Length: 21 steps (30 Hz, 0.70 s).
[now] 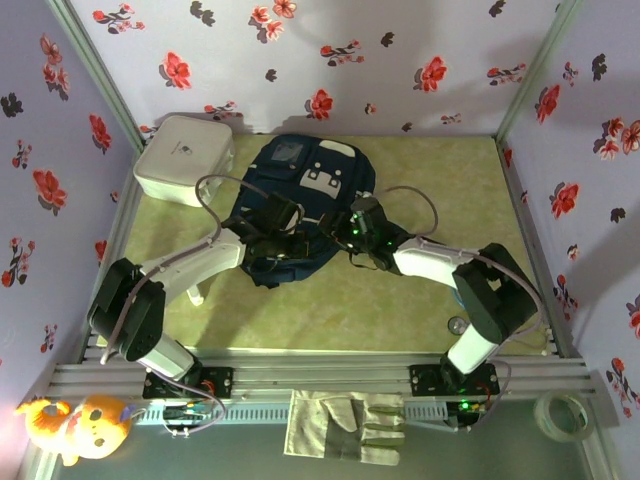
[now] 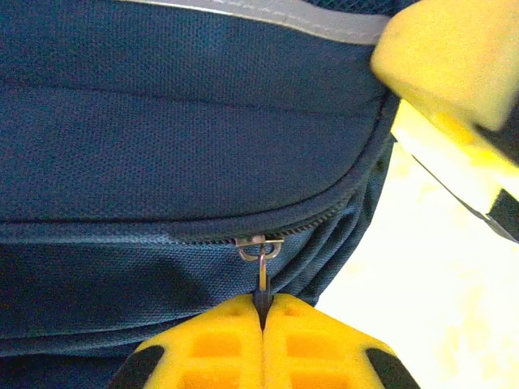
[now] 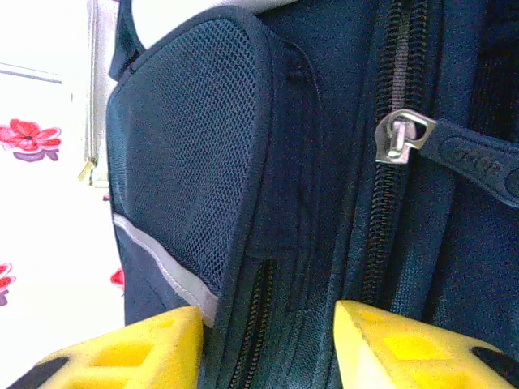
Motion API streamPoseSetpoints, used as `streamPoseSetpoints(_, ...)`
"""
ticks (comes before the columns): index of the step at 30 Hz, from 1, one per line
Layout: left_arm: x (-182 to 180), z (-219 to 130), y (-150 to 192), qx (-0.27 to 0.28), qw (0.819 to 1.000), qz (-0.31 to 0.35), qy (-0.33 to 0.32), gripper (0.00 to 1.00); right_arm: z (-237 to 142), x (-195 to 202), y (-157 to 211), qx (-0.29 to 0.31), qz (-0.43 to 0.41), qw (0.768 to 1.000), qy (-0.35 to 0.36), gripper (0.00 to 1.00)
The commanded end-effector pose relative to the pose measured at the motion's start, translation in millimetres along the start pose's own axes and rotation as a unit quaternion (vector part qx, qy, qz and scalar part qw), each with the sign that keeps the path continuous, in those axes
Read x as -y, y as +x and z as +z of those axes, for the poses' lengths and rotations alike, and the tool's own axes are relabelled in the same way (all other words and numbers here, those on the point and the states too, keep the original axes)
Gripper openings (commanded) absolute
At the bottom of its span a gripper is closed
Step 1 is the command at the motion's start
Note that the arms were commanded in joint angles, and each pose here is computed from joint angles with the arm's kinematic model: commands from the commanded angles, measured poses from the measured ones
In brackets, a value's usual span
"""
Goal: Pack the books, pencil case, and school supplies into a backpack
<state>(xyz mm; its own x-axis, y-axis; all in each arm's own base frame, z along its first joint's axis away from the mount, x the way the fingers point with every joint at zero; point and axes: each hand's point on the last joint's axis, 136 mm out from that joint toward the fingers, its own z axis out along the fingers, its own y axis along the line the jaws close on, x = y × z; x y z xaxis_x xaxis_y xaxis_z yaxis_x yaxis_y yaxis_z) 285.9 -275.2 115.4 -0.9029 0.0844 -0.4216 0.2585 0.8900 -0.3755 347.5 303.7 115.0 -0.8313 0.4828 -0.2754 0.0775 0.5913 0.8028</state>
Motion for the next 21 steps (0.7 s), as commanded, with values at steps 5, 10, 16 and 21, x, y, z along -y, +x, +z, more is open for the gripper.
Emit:
streamPoseSetpoints(5,3.8,-6.8,-10.1,0.023,0.999,0.024,-0.003,0.00,11.0,-16.8,-4.3,0.000,0.006,1.000,-0.017,0.23)
streamPoseSetpoints(10,-8.0,-10.0,-9.0,0.020,0.998,0.037,-0.037,0.00,2.4,-1.9,-12.7,0.017,-0.006,1.000,0.023,0.11)
streamPoseSetpoints(16,-32.4,-29.3,-17.3,0.047,0.992,0.060,-0.104,0.00,-30.5,20.0,-39.5,0.064,-0.063,0.992,0.086,0.07)
streamPoseSetpoints(21,-51.0,-42.9,-26.0,0.069,0.986,0.064,-0.137,0.00,-66.2,43.1,-64.4,0.099,-0.100,0.980,0.138,0.06)
